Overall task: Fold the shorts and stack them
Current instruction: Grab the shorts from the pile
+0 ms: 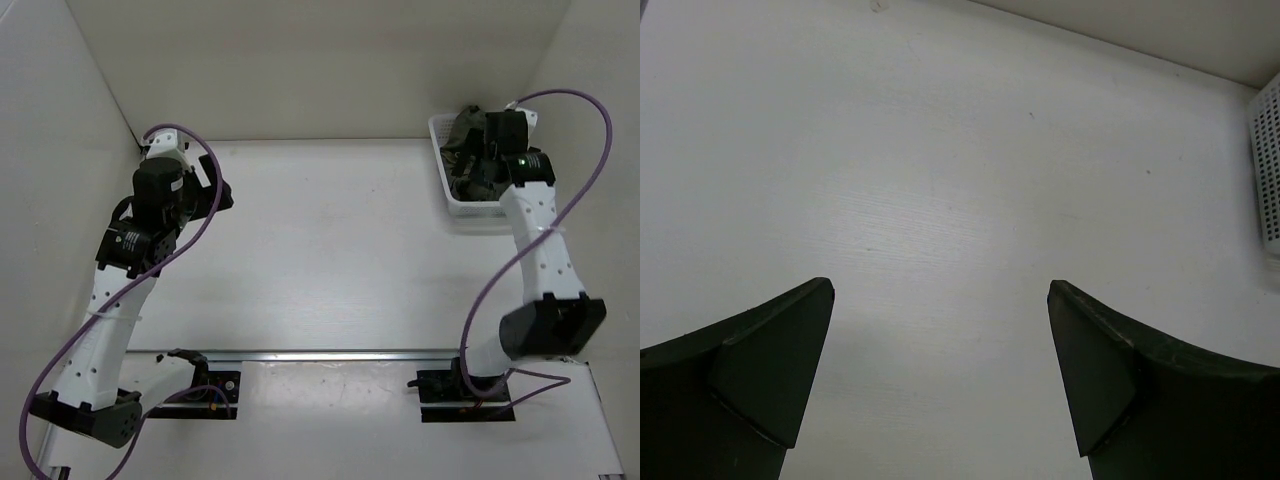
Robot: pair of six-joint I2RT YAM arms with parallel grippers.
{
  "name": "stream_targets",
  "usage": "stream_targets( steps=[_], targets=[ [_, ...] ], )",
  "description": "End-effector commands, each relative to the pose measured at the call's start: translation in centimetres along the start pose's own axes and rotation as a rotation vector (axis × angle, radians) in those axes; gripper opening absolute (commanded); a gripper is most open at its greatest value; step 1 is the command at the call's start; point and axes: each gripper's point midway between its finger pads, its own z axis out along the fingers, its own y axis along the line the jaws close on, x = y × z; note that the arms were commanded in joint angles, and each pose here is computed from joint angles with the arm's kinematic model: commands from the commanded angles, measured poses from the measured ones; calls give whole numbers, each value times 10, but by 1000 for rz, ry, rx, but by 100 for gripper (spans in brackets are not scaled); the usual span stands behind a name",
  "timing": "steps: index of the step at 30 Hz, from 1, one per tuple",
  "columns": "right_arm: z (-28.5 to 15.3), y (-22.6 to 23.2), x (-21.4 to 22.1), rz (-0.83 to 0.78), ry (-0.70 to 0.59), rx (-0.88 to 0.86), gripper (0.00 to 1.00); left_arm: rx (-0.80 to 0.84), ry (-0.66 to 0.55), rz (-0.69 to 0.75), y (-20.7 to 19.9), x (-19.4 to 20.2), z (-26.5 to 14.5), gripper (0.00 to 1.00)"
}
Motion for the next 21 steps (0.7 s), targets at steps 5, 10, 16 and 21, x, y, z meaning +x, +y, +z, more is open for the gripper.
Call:
stream_targets(
  steps=[5,10,16,21],
  targets=[
    [108,3,-33,111,113,-60,99,26,82,37,-8,11,13,100],
    [176,9,-23,179,223,-130,94,-32,113,60,2,19,19,100],
    [218,23,-12,169,271,-166,76,-66,117,75,8,19,19,100],
    [227,27,-1,170,303,-181,46,-73,134,80,9,23,21,100]
  ],
)
